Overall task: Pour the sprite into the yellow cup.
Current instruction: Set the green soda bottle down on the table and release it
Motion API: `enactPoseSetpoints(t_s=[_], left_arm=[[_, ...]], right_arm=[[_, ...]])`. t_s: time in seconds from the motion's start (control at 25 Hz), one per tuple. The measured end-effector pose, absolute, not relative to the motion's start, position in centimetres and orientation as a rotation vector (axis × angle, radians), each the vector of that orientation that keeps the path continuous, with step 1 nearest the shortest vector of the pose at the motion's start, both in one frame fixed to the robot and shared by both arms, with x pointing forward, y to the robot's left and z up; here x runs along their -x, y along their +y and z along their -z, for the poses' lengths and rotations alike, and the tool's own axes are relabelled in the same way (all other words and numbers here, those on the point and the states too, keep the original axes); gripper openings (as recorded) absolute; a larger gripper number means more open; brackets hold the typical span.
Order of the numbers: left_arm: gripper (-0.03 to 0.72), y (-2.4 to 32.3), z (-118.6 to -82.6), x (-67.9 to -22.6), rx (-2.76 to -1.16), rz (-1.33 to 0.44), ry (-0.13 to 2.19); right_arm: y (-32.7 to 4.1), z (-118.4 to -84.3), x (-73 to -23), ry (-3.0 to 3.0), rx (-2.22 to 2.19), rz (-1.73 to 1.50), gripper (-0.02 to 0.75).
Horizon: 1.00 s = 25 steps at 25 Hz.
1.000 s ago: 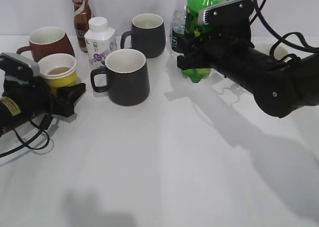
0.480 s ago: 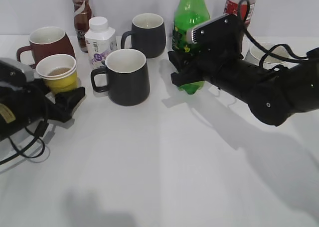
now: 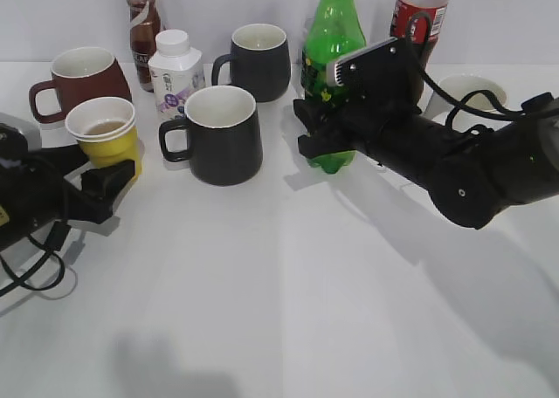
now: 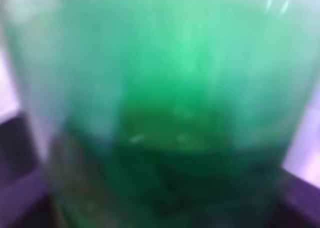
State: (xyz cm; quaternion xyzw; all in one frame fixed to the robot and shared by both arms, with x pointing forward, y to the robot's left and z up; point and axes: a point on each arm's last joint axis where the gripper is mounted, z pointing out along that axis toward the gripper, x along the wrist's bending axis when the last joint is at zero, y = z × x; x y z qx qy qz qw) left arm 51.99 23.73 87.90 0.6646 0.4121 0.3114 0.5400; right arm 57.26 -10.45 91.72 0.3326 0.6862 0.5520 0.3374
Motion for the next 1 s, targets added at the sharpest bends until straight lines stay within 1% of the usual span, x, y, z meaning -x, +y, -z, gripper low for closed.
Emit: enactPoseSetpoints(t_s=[0.08, 0.16, 0.28, 0.44, 0.6, 0.72, 0.92, 1.0], left_arm=[[0.601, 23.8, -87.8, -51.8, -1.582, -0.738, 0.99], [0.601, 23.8, -87.9, -51.5, -1.584, -0.736, 0.994], [0.601, 24.1, -88.2, -50.7, -1.578, -0.743, 1.013], [0.602, 24.8, -88.3, -49.5, -1.552, -0.774, 1.097], [0.602, 25.0, -88.5, -48.0, -1.546, -0.746, 1.135], [0.601, 25.0, -88.8, -47.4, -1.51, -0.667, 1.201], [0.597, 24.4, -89.6, -46.3, -1.545, -0.469, 1.295], [0.595, 24.5, -90.5, -45.9, -1.545, -0.432, 1.337]], right_arm=[[-10.5, -91.7, -57.3, 1.787, -0.883, -1.446, 0.48], [-10.5, -91.7, -57.3, 1.787, -0.89, -1.448, 0.549], [-10.4, -91.9, -57.3, 1.766, -0.885, -1.465, 0.59], [-10.9, -91.1, -56.7, 1.788, -0.913, -1.446, 0.598], [-11.6, -90.3, -55.7, 1.802, -1.01, -1.437, 0.598], [-12.1, -90.8, -54.8, 1.812, -1.073, -1.451, 0.596], [-13.0, -91.6, -53.2, 1.921, -1.159, -1.352, 0.596], [-13.3, -92.1, -52.6, 1.995, -1.185, -1.279, 0.595]])
